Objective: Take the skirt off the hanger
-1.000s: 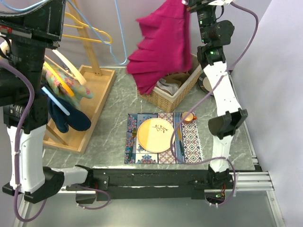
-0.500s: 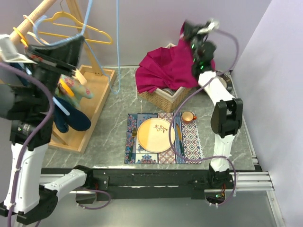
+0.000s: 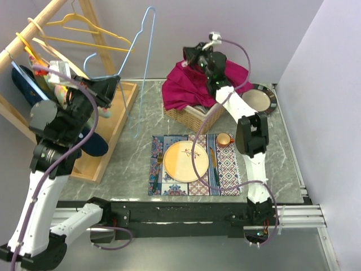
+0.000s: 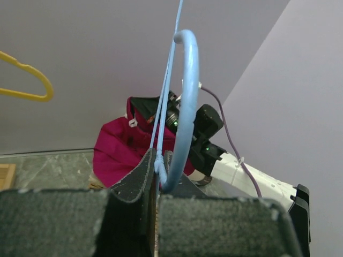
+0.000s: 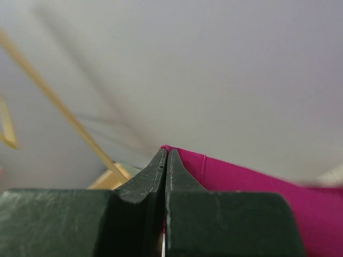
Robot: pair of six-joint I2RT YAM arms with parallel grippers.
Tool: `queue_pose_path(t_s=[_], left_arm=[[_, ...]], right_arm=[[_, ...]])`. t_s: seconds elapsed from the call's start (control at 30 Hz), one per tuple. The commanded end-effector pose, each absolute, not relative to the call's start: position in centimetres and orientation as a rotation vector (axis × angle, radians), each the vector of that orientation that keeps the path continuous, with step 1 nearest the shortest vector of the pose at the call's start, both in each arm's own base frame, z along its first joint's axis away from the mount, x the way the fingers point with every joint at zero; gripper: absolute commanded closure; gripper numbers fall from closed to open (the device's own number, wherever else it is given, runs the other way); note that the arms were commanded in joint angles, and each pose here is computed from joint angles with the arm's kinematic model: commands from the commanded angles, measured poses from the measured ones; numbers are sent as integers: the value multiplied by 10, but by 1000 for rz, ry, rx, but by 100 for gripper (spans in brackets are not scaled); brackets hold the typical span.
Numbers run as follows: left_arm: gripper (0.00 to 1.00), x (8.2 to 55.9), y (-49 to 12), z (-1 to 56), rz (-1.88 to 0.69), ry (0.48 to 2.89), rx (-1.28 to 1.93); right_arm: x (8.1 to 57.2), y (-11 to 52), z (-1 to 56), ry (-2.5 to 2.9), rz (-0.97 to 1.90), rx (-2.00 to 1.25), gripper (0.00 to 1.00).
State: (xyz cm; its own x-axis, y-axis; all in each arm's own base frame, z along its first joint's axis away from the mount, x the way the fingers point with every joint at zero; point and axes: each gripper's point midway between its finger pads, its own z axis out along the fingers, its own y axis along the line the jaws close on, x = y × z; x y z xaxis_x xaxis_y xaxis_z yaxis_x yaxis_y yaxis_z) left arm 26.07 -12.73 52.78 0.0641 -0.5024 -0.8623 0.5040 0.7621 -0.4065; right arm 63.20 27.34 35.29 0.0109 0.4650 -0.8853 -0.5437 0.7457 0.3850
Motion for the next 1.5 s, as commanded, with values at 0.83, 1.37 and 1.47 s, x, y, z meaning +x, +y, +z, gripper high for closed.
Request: queue_pose_path(t_s=[0.83,1.37,1.47], left_arm=[[99,223,-92,537,-646,1150,-42],[99,234,-92,524,-626,1159,-49],[99,242,-93,520,-610,1194,-45]], right_arm=[[572,239,412,1163,904,-37,100],[649,131,228,1747,107,220,81],[659,135,241,1791,105,167,60]])
